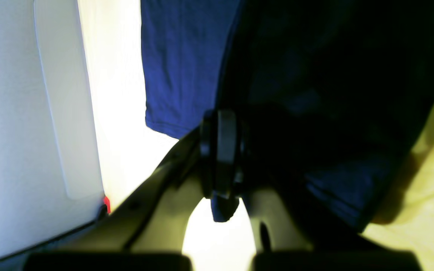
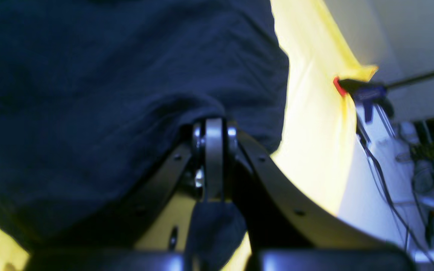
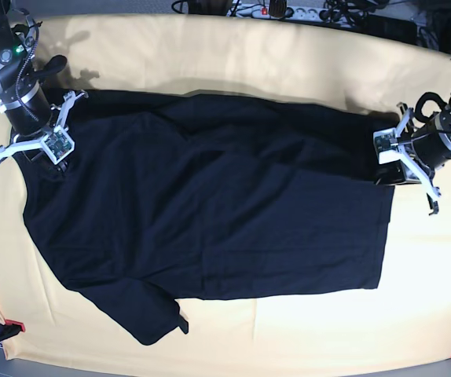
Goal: Fold the T-shirt properly
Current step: 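Lower the shirt and reposition both grippers along its edge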
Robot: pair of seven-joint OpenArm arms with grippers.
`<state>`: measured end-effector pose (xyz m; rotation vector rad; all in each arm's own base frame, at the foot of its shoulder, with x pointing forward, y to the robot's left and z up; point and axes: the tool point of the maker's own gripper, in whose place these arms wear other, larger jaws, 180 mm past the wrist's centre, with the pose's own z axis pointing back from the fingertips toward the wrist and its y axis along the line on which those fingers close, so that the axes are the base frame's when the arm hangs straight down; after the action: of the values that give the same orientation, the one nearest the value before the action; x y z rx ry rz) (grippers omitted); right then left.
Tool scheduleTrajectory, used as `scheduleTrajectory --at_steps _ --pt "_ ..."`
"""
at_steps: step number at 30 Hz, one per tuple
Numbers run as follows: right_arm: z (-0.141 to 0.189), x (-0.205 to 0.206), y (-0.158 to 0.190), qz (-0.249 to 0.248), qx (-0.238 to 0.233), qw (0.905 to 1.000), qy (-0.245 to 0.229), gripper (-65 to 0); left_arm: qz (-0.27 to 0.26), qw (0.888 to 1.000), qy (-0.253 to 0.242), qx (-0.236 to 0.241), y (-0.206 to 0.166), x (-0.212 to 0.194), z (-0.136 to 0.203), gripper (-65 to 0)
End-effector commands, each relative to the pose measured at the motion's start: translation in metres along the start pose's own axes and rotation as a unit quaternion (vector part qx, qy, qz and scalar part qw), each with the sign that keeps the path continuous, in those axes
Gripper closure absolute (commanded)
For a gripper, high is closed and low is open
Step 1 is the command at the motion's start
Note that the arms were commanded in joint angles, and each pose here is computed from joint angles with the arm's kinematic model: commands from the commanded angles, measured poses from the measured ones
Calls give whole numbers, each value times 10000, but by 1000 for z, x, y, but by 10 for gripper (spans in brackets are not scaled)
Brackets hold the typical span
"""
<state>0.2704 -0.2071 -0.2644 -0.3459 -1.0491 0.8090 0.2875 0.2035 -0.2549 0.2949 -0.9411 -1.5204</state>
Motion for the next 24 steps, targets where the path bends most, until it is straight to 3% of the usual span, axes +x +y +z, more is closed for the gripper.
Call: scheduleTrajectory --at_steps 1,7,16,21,22,23,24 --pt "-2 6 -16 79 -237 9996 -117 0 -65 9997 83 228 15 -5 3 0" --pt "-17 -23 -23 38 -237 9994 262 0 294 9984 118 476 18 -15 -8 0" --pt "-19 -19 -21 -174 -151 9996 171 0 233 9974 -29 675 30 -11 -12 0" --pt "-20 -13 -27 -242 -267 9993 36 0 264 9979 -170 558 26 -6 -15 0" --pt "-22 -10 -35 -297 -417 9987 3 -26 313 9971 -196 670 32 -5 -15 0" --pt "-22 -8 -42 -390 -572 9976 -6 -122 441 9955 -214 816 41 -7 -16 -27" --pt "-23 -7 -47 -502 -660 9966 1 -217 642 9935 -238 908 48 -9 -16 -110"
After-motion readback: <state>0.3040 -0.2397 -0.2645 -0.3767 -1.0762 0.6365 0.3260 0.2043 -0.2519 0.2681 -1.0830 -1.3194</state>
